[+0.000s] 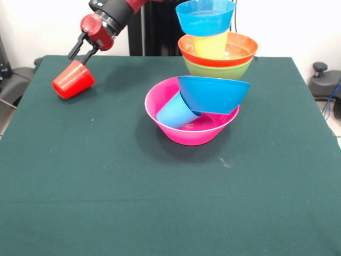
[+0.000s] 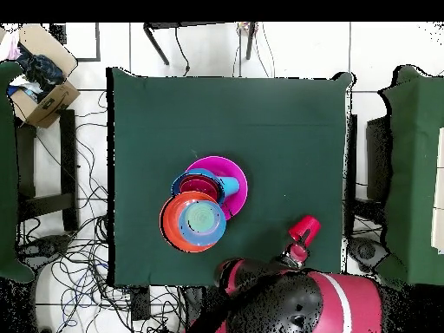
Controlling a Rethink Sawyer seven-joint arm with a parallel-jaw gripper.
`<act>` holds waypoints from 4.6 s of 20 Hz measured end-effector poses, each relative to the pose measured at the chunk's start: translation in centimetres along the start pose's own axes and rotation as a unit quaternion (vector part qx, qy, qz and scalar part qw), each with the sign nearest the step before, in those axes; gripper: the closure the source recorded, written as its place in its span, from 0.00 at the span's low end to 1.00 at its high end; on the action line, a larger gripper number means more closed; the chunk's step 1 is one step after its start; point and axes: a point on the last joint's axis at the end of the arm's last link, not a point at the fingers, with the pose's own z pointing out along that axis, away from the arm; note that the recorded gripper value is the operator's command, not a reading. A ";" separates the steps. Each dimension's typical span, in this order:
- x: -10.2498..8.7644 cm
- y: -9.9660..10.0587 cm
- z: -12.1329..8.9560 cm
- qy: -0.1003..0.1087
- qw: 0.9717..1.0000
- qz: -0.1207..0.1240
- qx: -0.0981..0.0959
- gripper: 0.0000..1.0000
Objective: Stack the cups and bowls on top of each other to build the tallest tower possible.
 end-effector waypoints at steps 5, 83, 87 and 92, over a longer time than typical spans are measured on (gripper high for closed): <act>-0.5 0.0 0.2 -0.008 1.000 -0.006 0.020 0.00; -1.3 3.9 4.0 0.046 0.993 0.072 0.087 0.00; -0.7 3.8 3.9 0.051 0.993 0.067 0.088 0.00; 0.1 3.8 3.9 0.057 0.993 0.061 0.089 0.00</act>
